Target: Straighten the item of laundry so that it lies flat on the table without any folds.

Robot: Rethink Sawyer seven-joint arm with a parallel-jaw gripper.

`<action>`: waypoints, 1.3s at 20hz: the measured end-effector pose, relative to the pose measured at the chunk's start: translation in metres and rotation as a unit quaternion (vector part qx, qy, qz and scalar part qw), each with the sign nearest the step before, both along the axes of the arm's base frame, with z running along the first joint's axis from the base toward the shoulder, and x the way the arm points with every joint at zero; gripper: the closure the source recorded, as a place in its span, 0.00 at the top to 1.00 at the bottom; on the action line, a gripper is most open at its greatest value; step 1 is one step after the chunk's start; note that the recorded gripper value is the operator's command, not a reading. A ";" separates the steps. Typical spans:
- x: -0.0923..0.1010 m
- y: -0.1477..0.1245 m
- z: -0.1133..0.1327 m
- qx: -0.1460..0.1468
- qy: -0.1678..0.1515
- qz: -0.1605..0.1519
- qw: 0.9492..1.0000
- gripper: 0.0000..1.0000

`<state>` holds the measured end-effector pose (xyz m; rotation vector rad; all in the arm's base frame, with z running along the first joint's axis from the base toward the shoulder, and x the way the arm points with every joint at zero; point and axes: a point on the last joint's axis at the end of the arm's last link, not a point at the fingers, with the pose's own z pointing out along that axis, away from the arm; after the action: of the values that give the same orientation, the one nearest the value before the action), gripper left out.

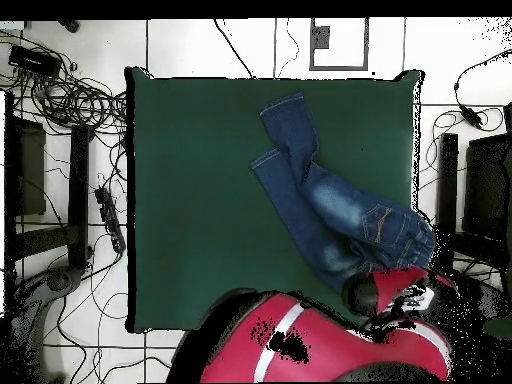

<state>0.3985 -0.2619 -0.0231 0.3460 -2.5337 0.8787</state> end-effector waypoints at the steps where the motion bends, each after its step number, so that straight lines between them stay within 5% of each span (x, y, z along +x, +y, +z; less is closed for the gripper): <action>1: -0.004 0.002 -0.002 -0.001 0.006 0.002 1.000 0.00; 9: -0.022 0.012 -0.020 -0.001 0.041 0.015 0.999 0.00; 26: -0.022 0.013 -0.003 -0.002 0.031 0.006 0.999 0.00</action>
<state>0.3762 -0.2485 -0.0266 0.3818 -2.4746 0.8640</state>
